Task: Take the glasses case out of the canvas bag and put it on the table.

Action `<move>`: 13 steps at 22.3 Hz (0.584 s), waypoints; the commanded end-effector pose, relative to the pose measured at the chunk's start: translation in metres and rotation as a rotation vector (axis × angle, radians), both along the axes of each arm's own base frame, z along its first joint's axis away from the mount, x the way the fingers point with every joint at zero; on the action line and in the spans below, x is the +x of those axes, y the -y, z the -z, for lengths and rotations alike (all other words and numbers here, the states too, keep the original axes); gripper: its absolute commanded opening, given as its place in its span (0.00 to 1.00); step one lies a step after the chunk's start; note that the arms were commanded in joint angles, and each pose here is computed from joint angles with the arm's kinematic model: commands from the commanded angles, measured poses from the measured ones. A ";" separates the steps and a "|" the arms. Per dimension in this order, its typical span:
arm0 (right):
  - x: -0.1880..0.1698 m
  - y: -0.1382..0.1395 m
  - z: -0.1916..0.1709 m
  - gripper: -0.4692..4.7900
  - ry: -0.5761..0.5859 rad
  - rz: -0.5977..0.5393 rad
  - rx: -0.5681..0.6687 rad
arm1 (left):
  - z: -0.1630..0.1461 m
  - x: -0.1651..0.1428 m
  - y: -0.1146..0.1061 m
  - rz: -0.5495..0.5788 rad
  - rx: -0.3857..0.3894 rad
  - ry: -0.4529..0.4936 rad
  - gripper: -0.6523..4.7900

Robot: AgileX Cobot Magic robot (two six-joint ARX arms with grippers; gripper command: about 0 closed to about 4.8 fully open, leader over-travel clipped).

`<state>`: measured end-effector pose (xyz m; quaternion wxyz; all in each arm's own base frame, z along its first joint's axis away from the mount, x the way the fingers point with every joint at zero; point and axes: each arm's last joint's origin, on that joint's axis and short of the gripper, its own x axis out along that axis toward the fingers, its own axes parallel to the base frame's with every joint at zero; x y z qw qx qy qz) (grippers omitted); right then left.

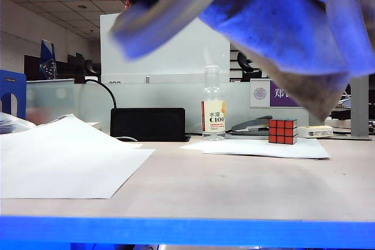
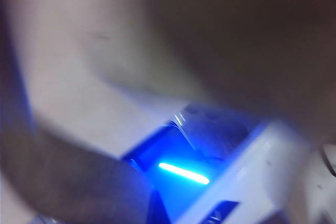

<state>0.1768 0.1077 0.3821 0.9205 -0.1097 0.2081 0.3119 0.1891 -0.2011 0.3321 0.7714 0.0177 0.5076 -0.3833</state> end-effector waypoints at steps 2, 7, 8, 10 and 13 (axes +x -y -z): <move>0.006 0.004 -0.011 0.07 0.170 0.166 -0.085 | -0.005 -0.034 0.021 0.041 -0.024 -0.048 0.12; 0.011 0.014 -0.013 0.07 0.206 0.254 -0.130 | -0.026 -0.077 0.008 0.063 -0.001 -0.009 0.12; 0.010 0.016 -0.017 0.07 0.204 0.245 -0.078 | -0.029 -0.081 -0.001 0.038 0.023 0.015 0.12; 0.006 0.017 -0.026 0.07 0.226 0.190 0.057 | -0.038 -0.091 -0.028 -0.040 0.096 0.089 0.12; 0.004 0.015 -0.031 0.07 0.256 0.131 0.108 | -0.058 -0.109 -0.079 -0.190 0.075 0.166 0.12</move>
